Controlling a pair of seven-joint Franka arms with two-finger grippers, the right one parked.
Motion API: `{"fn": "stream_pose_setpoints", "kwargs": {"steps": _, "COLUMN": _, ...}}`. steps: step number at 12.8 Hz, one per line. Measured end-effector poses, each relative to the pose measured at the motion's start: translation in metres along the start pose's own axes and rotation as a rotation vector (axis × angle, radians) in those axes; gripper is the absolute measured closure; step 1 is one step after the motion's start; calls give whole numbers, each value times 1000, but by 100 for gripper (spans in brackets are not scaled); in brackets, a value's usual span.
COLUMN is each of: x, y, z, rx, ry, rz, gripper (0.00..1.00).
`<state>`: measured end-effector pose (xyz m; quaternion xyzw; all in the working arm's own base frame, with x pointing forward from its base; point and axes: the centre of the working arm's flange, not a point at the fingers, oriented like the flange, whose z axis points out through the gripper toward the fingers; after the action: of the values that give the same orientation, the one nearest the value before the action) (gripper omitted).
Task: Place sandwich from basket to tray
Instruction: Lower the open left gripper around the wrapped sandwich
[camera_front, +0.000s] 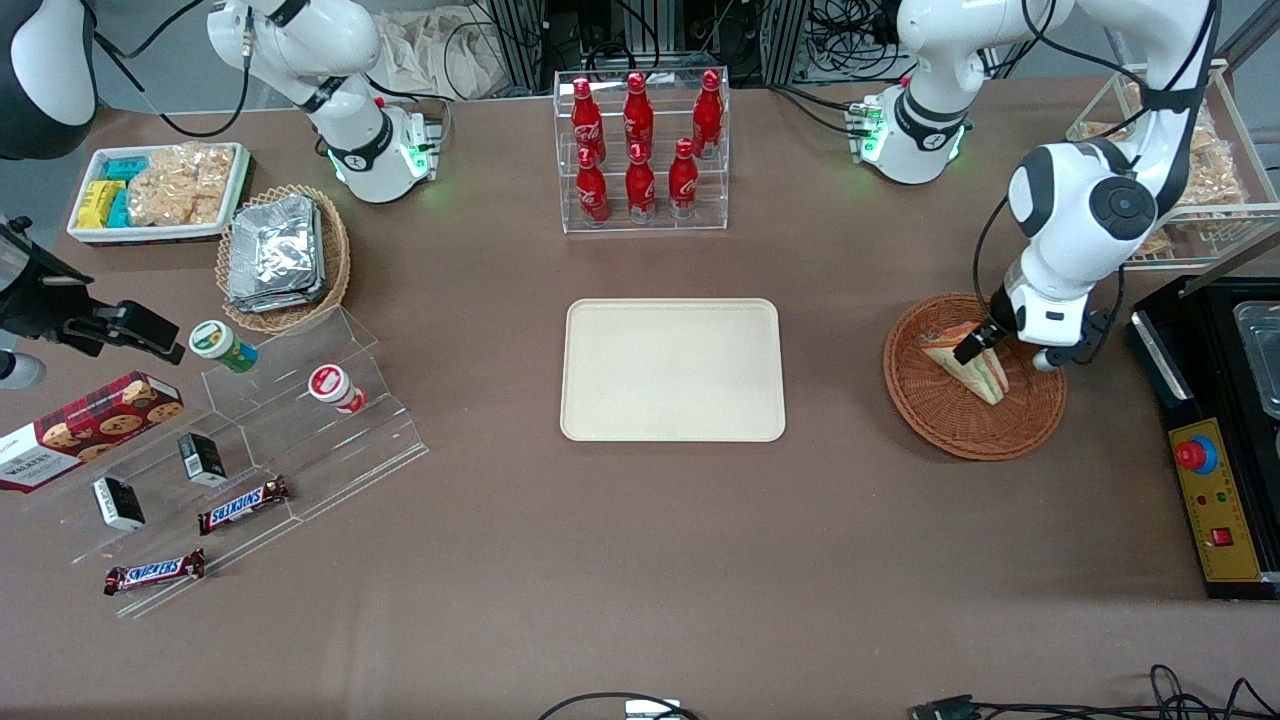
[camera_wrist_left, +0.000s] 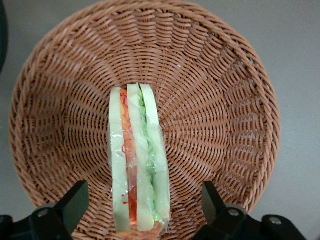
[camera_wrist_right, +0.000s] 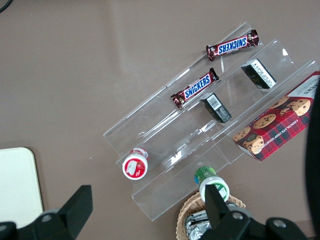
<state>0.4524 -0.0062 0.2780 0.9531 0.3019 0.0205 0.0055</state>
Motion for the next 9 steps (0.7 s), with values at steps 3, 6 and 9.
{"fn": "stream_pose_setpoints", "kwargs": {"steps": 3, "x": -8, "y": -5, "z": 18, "rx": -6, "ry": 1, "rz": -4, "gripper": 0}}
{"fn": "stream_pose_setpoints", "kwargs": {"steps": 6, "x": -14, "y": -9, "z": 35, "rx": -8, "ry": -4, "rz": -7, "gripper": 0}}
{"fn": "stream_pose_setpoints", "kwargs": {"steps": 9, "x": -16, "y": -10, "z": 43, "rx": -5, "ry": -13, "rz": -9, "gripper": 10}}
